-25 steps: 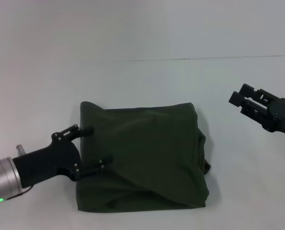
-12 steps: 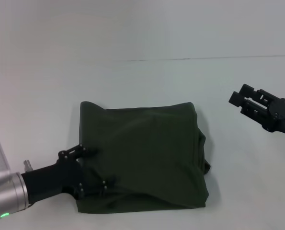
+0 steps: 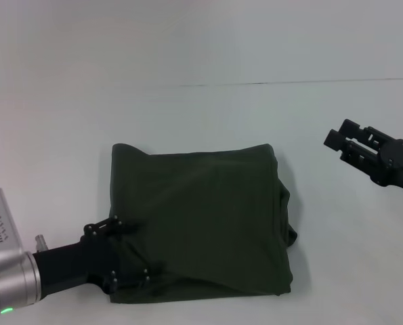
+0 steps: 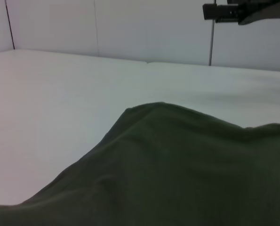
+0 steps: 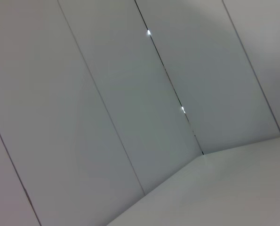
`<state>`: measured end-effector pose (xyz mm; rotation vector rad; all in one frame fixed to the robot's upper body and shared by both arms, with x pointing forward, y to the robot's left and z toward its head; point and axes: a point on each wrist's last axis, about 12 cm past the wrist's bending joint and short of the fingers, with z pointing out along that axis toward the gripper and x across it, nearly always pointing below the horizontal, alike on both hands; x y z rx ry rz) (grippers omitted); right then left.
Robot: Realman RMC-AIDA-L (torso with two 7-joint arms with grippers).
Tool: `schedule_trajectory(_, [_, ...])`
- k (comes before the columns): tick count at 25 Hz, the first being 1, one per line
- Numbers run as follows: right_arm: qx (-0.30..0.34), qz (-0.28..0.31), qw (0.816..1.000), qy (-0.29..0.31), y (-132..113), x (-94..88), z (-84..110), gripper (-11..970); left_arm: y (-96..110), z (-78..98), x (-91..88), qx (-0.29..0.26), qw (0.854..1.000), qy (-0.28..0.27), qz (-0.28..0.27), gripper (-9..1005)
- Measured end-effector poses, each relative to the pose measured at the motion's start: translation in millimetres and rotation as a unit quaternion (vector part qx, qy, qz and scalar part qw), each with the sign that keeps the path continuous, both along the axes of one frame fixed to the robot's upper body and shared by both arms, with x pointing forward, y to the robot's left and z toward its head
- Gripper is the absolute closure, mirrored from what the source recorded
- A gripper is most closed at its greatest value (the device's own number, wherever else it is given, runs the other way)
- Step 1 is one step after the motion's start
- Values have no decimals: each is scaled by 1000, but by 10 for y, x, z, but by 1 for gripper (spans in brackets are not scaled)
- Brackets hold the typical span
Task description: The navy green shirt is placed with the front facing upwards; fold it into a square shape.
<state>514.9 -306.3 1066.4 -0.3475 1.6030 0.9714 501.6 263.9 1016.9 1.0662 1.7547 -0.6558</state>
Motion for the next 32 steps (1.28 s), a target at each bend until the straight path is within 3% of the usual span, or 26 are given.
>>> schedule_trajectory(6, [2, 0, 1000, 1, 9, -4, -6, 345, -15, 16, 2, -9, 1000, -2, -2, 107])
schedule_trajectory(14, [3, 1, 1000, 1, 18, -10, -12, 345, -40, 252, 58, -76, 997, -31, -13, 107])
schedule_trajectory(23, [3, 2, 1000, 3, 24, -21, -28, 346, -173, 99, 30, -49, 998, -18, -26, 107])
schedule_trajectory(32, [2, 2, 1000, 4, 21, -26, -31, 346, -296, 65, 24, -46, 998, -11, -50, 107])
